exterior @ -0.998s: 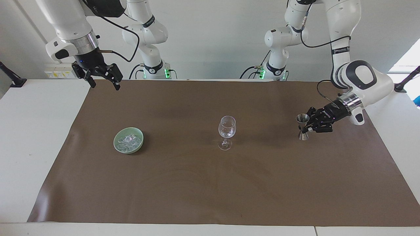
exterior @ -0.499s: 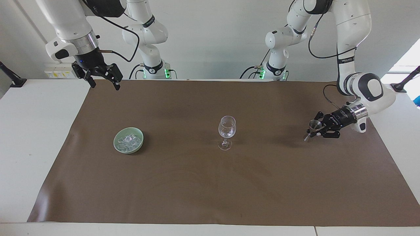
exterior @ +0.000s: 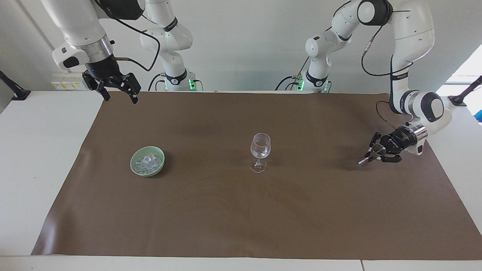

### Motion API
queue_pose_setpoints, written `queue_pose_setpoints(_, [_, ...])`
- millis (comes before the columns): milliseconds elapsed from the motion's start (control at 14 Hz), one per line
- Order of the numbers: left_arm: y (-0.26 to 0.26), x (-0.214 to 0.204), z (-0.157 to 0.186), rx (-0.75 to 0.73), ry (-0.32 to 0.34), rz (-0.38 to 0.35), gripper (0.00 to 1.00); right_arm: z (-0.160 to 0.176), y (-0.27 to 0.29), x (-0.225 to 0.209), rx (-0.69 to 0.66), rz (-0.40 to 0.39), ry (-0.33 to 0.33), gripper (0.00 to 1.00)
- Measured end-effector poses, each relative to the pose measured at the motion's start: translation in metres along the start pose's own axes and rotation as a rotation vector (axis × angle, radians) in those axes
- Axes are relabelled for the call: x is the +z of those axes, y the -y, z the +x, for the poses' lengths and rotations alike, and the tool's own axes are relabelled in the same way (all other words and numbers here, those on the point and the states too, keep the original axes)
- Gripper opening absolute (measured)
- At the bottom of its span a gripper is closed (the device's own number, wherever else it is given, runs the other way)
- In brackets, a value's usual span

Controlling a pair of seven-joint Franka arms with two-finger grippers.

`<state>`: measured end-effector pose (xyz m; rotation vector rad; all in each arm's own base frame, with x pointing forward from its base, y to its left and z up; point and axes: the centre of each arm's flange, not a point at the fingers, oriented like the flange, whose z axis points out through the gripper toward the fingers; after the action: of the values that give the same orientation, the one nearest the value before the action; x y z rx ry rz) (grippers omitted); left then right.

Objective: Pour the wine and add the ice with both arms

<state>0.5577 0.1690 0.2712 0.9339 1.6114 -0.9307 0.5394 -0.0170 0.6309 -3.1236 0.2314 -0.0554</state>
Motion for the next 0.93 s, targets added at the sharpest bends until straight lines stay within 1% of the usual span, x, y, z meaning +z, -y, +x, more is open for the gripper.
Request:
queue_pose_setpoints(143, [-0.008,-0.005,0.012,-0.016,0.024,-0.003,0.2,0.0,0.0,0.0,0.0,0.0,0.0,1.0])
queue_pose_setpoints(428, [-0.021,-0.001,0.018,-0.012,0.052,0.027,0.2,0.0,0.0,0.0,0.0,0.0,0.0,1.0])
queue_pose_setpoints(642, [-0.023,0.003,0.029,-0.019,0.039,0.064,0.2,0.0,0.0,0.0,0.0,0.0,0.0,1.0])
queue_pose_setpoints(927, [-0.025,0.006,0.031,-0.01,0.019,0.09,0.2,0.0,0.0,0.0,0.0,0.0,0.0,1.0])
